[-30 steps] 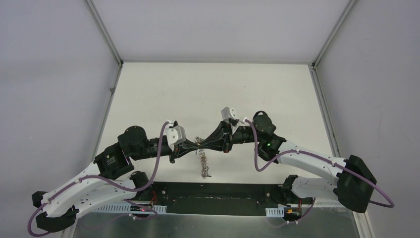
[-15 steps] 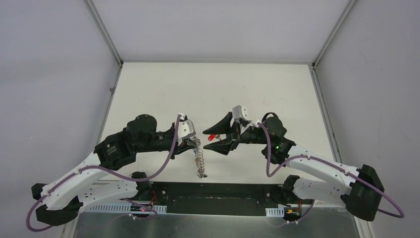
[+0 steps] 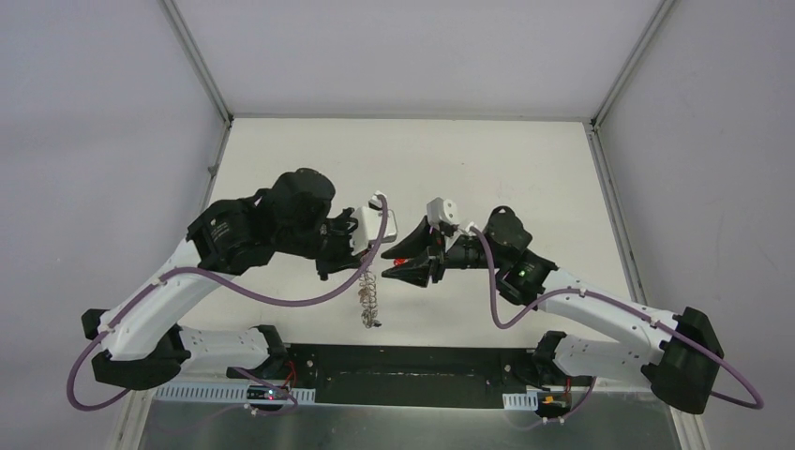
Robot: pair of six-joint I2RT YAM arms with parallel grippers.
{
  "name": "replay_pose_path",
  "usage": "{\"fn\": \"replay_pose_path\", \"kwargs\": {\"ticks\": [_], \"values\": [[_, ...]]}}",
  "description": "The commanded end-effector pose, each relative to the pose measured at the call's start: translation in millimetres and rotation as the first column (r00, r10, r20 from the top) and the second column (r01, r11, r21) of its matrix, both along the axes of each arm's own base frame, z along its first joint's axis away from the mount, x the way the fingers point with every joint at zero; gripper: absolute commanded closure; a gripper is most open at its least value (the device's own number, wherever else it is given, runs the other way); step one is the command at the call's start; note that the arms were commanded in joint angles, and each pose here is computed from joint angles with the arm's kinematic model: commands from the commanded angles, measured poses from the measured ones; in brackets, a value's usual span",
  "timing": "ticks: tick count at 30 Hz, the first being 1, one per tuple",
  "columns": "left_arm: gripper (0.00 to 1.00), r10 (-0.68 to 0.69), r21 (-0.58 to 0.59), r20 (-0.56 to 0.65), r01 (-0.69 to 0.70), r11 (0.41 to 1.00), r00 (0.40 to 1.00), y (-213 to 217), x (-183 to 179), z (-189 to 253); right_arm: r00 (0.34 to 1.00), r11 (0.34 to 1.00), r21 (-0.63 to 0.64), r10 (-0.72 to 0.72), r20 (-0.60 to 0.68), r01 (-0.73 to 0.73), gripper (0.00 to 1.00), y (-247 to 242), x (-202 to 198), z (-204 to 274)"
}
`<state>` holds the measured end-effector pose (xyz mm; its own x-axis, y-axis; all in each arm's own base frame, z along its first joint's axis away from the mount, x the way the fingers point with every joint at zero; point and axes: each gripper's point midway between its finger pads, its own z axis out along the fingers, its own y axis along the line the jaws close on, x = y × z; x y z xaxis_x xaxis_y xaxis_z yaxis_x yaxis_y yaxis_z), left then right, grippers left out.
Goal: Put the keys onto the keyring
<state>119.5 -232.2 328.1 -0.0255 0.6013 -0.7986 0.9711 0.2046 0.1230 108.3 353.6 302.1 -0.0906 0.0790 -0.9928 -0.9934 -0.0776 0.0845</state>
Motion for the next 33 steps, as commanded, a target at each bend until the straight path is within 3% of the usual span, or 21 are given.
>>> {"fn": "replay_pose_path", "kwargs": {"ticks": [1,8,24,29,33], "values": [[1.0,-0.047,0.12,-0.014,0.048,0.992,0.999,8,-3,2,0.998,0.995,0.082,0.049,0.046,-0.053,0.61,5,-5,31],[1.0,-0.067,0.159,-0.044,0.073,0.985,0.997,-2,1,0,0.996,0.989,0.121,0.088,0.009,-0.089,0.7,14,-7,34],[1.0,-0.095,0.115,-0.056,0.101,0.988,0.994,-12,-2,1,0.996,0.989,0.118,0.091,-0.009,-0.089,0.74,30,-3,23],[1.0,-0.099,0.094,-0.054,0.104,0.99,0.994,-14,-3,3,0.996,0.989,0.119,0.092,-0.016,-0.089,0.82,34,-3,23],[1.0,-0.1,0.091,-0.06,0.105,0.99,0.993,-14,-5,1,0.996,0.99,0.118,0.081,-0.026,-0.077,0.99,35,0,23]]}}
